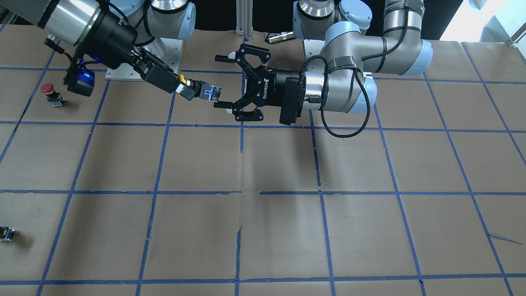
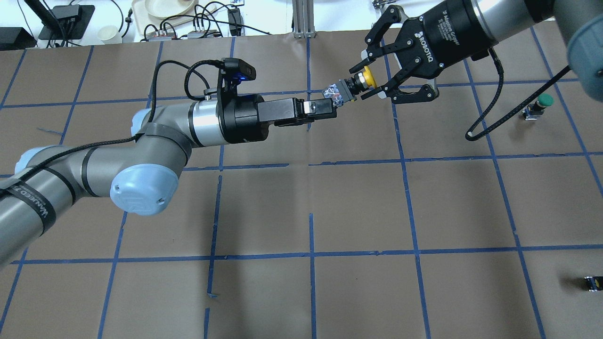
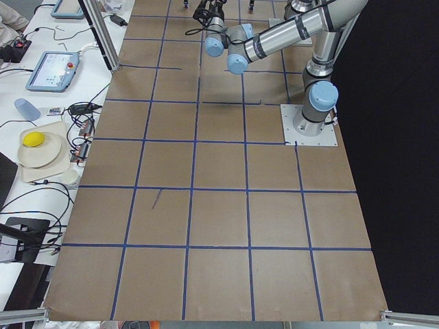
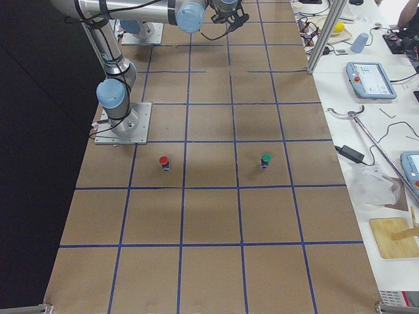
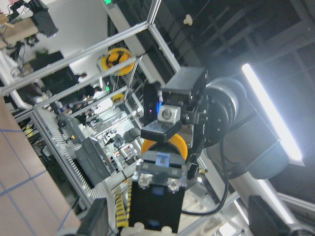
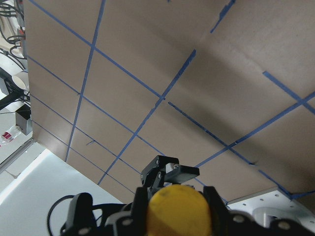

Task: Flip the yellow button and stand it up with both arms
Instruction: 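Open the left gripper and withdraw it while the right gripper carries the button away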

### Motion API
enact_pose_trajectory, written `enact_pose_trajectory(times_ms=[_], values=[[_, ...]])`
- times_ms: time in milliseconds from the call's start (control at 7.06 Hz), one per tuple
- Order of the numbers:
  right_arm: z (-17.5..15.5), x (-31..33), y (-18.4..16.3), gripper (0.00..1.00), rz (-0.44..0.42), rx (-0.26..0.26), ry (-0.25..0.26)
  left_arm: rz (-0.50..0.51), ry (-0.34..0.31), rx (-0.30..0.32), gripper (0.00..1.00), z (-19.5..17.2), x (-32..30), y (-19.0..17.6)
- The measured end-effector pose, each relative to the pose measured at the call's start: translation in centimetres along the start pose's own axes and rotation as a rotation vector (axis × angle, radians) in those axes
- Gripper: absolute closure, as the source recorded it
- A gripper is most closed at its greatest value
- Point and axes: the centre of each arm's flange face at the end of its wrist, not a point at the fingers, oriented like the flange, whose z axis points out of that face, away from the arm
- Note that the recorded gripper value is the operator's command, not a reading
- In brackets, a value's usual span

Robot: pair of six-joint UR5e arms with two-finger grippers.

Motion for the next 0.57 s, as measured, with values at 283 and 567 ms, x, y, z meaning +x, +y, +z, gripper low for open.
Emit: enact_pose_trajectory(times_ms=[283, 567], values=[[-1.1, 0.6, -1.3, 0.91, -0.063, 0.052, 0.029, 0.009, -0.287, -0.083, 0.0, -0.7, 1.4, -2.7], [-2.3, 2.1, -3.7, 0.92, -0.143, 0.11, 0.09, 0.007, -0.6, -0.138, 0.0, -1.8, 1.5, -3.2]])
